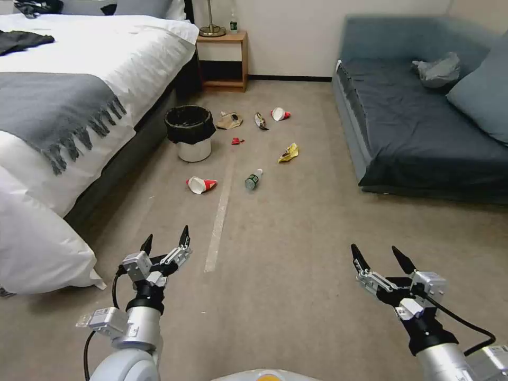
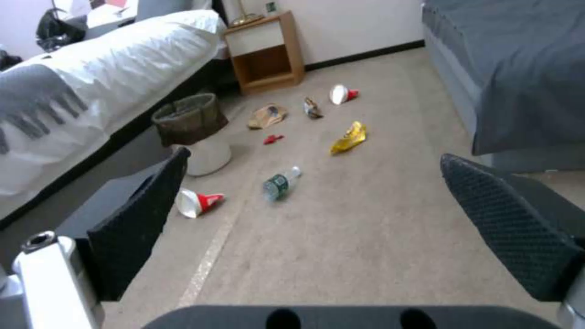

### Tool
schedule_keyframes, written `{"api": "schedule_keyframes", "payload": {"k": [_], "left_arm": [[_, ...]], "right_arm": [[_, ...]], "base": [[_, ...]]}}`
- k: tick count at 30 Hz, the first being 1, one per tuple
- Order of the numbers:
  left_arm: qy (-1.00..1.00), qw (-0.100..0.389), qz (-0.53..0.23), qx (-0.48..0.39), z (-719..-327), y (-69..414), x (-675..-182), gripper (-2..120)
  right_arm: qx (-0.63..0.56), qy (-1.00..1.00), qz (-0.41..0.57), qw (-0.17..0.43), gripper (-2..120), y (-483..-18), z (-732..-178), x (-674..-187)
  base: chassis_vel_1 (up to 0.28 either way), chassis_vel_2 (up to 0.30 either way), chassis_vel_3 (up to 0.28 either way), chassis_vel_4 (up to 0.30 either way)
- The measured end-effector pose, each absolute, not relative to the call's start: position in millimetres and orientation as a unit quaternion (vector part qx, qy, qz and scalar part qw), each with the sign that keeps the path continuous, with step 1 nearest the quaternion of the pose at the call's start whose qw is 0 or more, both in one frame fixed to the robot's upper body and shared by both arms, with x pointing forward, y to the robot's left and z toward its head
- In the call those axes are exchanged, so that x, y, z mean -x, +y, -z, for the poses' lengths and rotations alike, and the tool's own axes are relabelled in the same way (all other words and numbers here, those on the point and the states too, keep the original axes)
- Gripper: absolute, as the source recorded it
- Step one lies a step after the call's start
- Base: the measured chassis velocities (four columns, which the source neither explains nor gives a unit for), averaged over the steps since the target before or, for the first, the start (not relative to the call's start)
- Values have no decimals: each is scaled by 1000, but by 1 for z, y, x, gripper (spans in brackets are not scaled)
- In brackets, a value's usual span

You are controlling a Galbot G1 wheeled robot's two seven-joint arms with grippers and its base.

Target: Pick up the trash can from the floor.

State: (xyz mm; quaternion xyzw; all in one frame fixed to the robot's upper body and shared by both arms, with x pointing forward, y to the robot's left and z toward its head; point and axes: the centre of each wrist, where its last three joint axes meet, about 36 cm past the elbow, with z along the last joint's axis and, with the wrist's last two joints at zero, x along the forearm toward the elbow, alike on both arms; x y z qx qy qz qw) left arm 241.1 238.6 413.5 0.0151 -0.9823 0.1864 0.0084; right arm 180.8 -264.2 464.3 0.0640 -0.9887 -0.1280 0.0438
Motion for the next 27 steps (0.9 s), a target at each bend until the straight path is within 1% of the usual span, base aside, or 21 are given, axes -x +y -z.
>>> {"api": "schedule_keyframes", "payload": {"k": [21,27], "left_arm": [[-982,7,-188,-13,-414,237,-240,100],[-982,3,-188,-6,-414,237,-241,100]], "right_arm": [[-73,-987,141,35,100,-263,-465,-181],[-73,-987,141,31,100,-263,-467,-182]], "base": [[56,54,50,51],[6,8,10,6]]}}
